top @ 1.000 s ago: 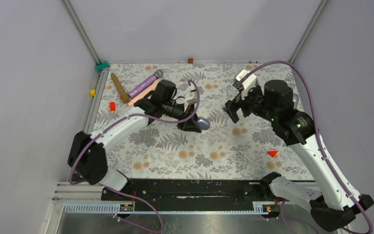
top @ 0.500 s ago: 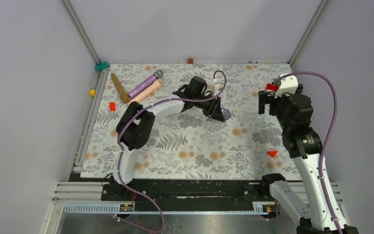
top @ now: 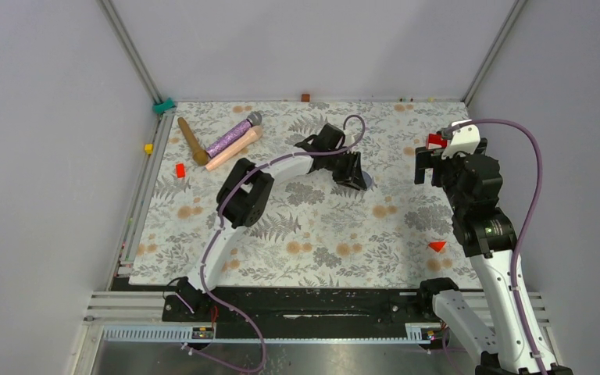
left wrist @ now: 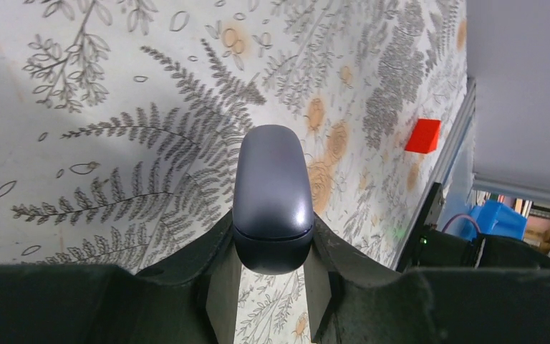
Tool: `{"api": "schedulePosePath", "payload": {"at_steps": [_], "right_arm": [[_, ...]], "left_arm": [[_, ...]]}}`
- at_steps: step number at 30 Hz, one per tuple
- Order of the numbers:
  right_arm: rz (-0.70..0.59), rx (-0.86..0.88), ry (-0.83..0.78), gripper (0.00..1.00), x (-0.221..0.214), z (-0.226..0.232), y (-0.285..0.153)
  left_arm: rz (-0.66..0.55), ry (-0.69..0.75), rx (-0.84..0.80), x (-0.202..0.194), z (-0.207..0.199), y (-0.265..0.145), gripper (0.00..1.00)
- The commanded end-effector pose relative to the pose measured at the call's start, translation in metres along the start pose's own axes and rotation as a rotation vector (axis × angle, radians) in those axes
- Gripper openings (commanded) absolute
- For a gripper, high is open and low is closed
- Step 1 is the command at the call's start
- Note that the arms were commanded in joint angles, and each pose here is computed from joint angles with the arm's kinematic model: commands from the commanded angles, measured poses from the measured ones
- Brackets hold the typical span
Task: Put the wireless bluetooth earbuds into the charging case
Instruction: Place the charging case at the center of the board.
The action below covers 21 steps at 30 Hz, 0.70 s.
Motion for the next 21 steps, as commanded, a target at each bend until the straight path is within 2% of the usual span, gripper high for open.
{"api": "schedulePosePath", "payload": {"at_steps": [1, 5, 13, 15, 16, 17, 18, 21], "right_arm": [[-0.06, -0.004, 0.029, 0.99, 0.012, 0.0, -0.001], [-0.063, -0.01, 0.03, 0.99, 0.012, -0.002, -0.001], [-0.072, -0.02, 0.034, 0.99, 0.014, -0.003, -0.003], [-0.073, -0.024, 0.035, 0.99, 0.014, -0.003, -0.003], [-0.073, -0.024, 0.035, 0.99, 0.014, -0.003, -0.003], [-0.072, -0.024, 0.035, 0.99, 0.014, -0.003, -0.003], [-0.073, -0.021, 0.034, 0.99, 0.014, -0.003, -0.003], [-0.074, -0.024, 0.035, 0.99, 0.014, -0.003, -0.003]], "left_arm": [[0.003, -0.058, 0.068, 0.005, 0.005, 0.009, 0.05], [0.01, -0.081, 0.08, 0.003, 0.01, 0.013, 0.11], [0.034, -0.117, 0.109, -0.005, 0.017, 0.015, 0.39], [0.041, -0.126, 0.117, -0.009, 0.017, 0.013, 0.52], [0.042, -0.129, 0.116, -0.01, 0.017, 0.013, 0.64], [0.043, -0.128, 0.117, -0.011, 0.017, 0.012, 0.83], [0.043, -0.128, 0.121, -0.011, 0.017, 0.011, 0.96], [0.046, -0.128, 0.128, -0.013, 0.016, 0.008, 0.99]]}}
Point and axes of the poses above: each gripper's point midway between its finger pads, its own y axis out along the fingers, its own z axis along the line the jaws close on, x = y × z, the point moved 4 cm from there along -y, back along the fingers, and after that the axes turned 13 degrees about y, right-handed, at the moved point
